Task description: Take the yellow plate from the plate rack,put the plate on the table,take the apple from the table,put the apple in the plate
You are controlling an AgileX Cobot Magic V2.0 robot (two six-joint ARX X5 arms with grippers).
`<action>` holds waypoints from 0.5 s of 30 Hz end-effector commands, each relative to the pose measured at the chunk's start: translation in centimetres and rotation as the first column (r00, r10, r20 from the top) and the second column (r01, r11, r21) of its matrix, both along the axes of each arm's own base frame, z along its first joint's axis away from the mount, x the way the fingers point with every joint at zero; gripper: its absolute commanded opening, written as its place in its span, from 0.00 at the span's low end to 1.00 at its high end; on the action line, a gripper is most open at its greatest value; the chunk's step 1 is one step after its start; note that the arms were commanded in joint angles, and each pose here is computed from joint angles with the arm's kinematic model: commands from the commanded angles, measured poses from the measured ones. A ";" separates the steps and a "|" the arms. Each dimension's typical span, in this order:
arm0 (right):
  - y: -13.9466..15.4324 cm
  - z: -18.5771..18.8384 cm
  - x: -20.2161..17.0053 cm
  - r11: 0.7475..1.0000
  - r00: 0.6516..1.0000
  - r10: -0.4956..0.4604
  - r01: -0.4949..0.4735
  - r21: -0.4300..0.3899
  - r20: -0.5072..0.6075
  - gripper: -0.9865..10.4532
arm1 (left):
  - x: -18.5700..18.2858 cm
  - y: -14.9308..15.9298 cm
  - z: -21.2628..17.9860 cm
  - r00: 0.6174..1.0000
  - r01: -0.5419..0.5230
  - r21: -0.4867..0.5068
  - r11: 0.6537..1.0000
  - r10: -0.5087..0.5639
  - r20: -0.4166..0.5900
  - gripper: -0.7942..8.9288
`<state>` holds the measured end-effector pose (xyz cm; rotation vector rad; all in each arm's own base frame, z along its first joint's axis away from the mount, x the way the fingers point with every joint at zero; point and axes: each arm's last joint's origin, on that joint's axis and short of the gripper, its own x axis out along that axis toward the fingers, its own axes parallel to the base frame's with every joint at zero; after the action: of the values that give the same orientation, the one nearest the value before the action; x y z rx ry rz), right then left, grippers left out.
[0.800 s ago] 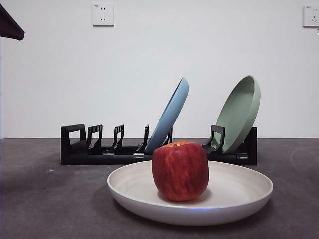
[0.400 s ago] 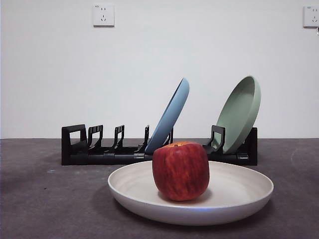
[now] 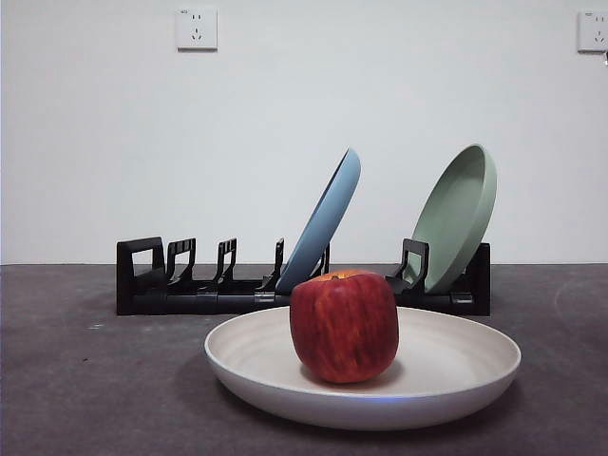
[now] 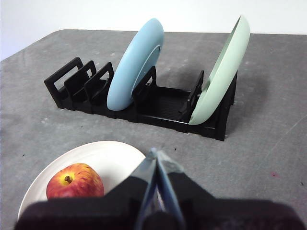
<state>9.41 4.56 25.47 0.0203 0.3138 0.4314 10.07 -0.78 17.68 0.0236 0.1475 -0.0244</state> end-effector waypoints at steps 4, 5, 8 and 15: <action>0.0 -0.1 0.0 1.000 1.000 -0.005 0.005 0.006 -0.005 0.09 | -0.4 0.3 -0.8 0.999 -0.014 0.034 0.999 0.015 -0.042 0.08; 0.0 -0.1 0.0 1.000 1.000 -0.006 0.006 0.006 -0.005 0.09 | -0.4 0.3 -0.8 0.999 -0.016 0.039 0.999 0.017 -0.045 0.08; 0.0 -0.1 0.0 1.000 1.000 -0.005 0.005 0.006 -0.005 0.09 | -0.5 0.4 -0.9 0.999 -0.021 0.045 0.999 0.023 -0.048 0.08; 0.0 -0.1 0.0 1.000 1.000 -0.006 0.006 0.006 -0.005 0.09 | -0.3 0.4 -2.0 0.998 -0.008 0.040 0.999 0.010 -0.067 0.08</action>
<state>9.41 4.56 25.47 0.0202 0.3137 0.4310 9.69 -0.38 15.91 0.0521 0.2187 -0.0153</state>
